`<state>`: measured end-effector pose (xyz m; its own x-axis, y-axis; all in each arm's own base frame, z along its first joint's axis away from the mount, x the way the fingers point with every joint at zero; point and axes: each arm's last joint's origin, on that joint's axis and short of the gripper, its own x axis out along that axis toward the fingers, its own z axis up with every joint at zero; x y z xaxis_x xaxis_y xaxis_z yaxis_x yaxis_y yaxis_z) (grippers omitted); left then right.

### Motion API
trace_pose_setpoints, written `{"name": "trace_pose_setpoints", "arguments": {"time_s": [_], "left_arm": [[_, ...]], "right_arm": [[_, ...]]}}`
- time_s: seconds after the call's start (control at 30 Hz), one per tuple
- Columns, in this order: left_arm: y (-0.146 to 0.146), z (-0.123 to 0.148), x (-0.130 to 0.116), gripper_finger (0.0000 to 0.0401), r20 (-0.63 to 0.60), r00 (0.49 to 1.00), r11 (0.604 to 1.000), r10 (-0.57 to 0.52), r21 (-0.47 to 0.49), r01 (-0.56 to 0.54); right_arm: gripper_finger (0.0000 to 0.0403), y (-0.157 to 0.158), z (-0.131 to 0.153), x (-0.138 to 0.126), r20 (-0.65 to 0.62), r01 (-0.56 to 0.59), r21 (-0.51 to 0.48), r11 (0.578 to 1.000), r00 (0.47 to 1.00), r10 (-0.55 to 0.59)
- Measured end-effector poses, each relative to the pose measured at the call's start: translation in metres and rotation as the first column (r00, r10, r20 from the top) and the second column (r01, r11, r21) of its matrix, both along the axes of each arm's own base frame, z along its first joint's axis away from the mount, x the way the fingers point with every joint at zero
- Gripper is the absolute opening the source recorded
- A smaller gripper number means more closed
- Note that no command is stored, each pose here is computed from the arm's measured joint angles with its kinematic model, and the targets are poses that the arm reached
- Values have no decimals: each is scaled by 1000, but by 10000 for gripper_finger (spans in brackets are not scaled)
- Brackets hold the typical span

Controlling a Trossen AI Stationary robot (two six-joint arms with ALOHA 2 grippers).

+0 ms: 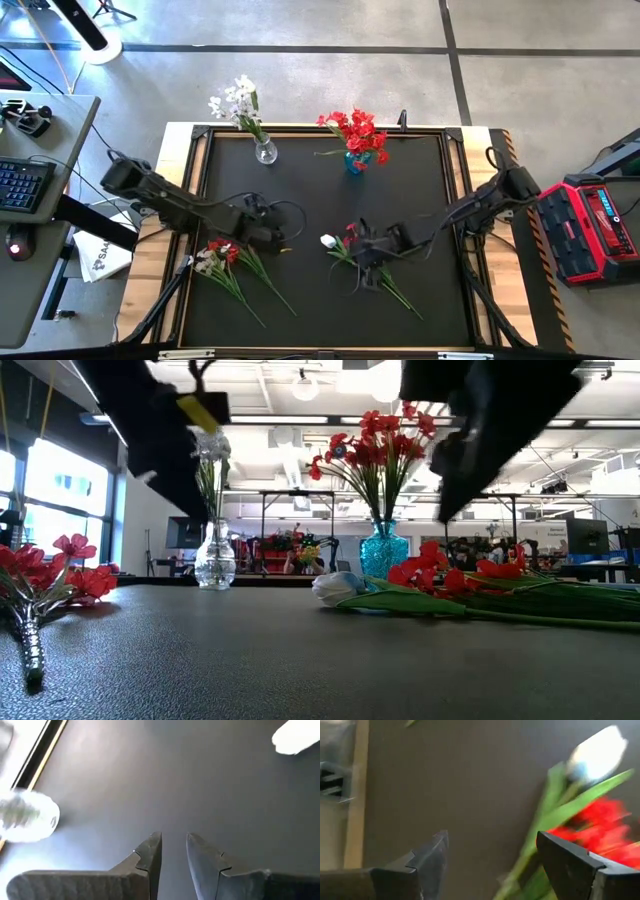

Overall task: Sort flowers into vase by color
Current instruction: Put the white tulip into the transparent vase

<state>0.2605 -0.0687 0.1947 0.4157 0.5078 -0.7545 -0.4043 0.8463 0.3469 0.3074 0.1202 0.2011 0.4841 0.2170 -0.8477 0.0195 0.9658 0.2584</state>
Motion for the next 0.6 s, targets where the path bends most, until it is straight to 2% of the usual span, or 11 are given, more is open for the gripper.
{"name": "trace_pose_setpoints", "arguments": {"time_s": [0.07,0.17,0.27,0.37,0.5,0.6], "left_arm": [[1,-7,5,76,37,997,998,-63,7,63],[5,-17,9,76,92,981,985,-170,-10,172],[12,-27,12,76,149,960,969,-238,-26,245],[18,-34,11,76,172,952,964,-254,-33,263],[22,-39,8,76,168,958,969,-233,-47,244],[20,-39,7,76,164,958,968,-235,-50,246]], "right_arm": [[275,10,-2,-3,-52,-14,92,996,998,18],[275,18,-14,-7,-111,61,140,988,993,-46],[275,18,-29,-11,-165,152,72,986,977,-138],[275,15,-38,-7,-139,204,-9,979,969,-203],[273,7,-55,0,-138,227,-85,970,962,-238],[255,1,-65,4,-157,226,-118,967,957,-243]]}}
